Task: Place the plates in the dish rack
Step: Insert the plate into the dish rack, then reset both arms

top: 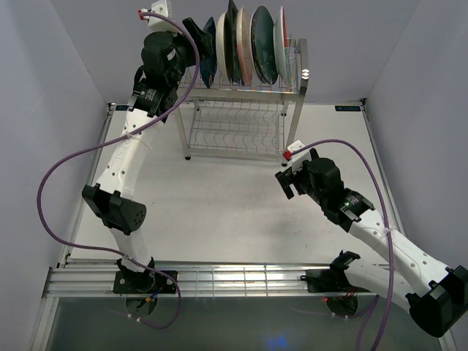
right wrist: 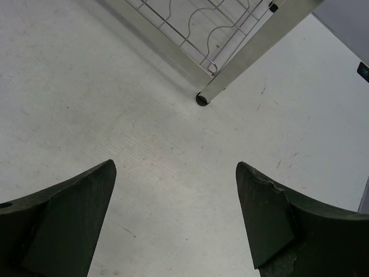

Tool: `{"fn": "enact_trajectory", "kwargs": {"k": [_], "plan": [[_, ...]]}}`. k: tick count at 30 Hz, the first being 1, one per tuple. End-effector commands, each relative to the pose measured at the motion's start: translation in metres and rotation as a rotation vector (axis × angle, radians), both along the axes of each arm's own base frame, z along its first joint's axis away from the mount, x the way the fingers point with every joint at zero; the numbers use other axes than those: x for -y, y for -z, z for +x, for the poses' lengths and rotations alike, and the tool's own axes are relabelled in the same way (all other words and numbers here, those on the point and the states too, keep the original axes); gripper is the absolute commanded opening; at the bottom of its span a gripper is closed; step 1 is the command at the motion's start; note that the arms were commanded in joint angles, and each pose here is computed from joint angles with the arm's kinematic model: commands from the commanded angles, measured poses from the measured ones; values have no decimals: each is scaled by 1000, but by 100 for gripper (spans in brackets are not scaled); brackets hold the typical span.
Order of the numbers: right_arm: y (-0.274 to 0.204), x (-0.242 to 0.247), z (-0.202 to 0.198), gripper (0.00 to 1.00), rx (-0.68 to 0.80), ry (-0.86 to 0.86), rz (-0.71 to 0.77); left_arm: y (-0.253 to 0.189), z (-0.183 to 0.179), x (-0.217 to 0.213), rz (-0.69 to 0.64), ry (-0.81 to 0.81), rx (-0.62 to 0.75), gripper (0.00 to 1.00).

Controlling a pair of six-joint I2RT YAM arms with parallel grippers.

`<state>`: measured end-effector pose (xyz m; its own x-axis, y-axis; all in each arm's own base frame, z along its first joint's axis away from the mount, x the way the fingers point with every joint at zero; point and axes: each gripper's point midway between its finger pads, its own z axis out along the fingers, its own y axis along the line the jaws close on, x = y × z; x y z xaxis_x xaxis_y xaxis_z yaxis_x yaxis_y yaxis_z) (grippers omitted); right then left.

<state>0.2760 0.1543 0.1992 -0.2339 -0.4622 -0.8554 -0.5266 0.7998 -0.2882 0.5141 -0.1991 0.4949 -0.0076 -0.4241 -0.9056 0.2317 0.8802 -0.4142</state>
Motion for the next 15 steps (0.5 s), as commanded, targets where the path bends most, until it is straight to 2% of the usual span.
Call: {"fn": "enact_trajectory", "kwargs": {"k": [1, 9, 12, 13, 15], "plan": [[-23, -2, 6, 90, 58, 10, 30, -43, -35, -19, -54, -18, 69, 78], [-35, -2, 2, 90, 102, -13, 50, -32, -68, -35, -104, -28, 80, 85], [-39, 1, 1, 90, 122, -11, 53, -13, -89, -44, -126, -27, 67, 89], [-40, 1, 1, 90, 128, -16, 48, 15, -89, -44, -111, -26, 21, 89], [-43, 2, 1, 90, 147, -22, 48, 11, -115, -53, -144, -19, 51, 91]]}}
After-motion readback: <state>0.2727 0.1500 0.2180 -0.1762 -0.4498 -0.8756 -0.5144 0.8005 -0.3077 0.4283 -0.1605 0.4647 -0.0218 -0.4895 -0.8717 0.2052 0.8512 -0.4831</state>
